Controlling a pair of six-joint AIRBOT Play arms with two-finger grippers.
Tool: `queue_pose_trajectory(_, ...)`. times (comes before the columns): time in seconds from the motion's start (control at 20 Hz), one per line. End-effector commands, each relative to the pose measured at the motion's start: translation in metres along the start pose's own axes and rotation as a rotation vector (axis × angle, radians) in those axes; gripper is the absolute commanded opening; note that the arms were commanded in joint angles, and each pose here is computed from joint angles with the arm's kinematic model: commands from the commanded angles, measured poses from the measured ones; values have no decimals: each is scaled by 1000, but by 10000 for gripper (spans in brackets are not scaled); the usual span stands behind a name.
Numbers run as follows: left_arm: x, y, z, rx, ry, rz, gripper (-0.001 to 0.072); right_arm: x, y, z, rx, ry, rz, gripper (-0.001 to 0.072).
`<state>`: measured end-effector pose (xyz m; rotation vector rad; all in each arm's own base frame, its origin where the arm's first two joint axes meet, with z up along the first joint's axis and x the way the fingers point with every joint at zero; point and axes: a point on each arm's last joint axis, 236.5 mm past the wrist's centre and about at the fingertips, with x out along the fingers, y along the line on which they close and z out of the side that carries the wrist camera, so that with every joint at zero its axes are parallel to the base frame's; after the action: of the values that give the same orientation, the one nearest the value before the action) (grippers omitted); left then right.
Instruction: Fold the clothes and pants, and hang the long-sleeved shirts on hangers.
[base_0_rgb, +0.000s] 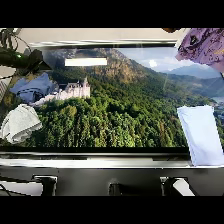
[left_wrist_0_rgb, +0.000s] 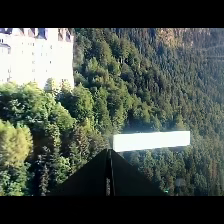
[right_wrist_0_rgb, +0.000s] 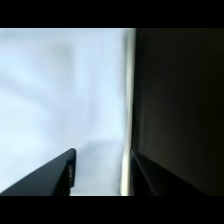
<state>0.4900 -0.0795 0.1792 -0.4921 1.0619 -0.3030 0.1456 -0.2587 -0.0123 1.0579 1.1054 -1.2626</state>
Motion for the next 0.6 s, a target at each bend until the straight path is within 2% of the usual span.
queue_pose_trajectory(0.0, 0, 0, -1, -31, 5, 1, 18, -89, 99, 56, 31, -216, 441, 291)
queue_pose_trajectory(0.1, 0, 2, -6, -28, 24, 11, 18, -149, 176, 41, -107, -259, 716, 210)
queue_pose_trajectory(0.2, -3, 12, -8, -21, 22, 68, 16, -176, 230, -18, -333, -242, 812, 71)
queue_pose_trajectory(0.25, -9, 22, -8, -22, 5, 134, 15, -181, 250, -57, -460, -217, 834, 39)
queue_pose_trajectory(0.4, -38, 45, -12, 57, -59, 351, 16, -188, 280, -181, -862, -181, 827, 39)
queue_pose_trajectory(0.55, -49, 38, -41, 157, -66, 361, 15, -193, 270, -286, -1188, -150, 812, 39)
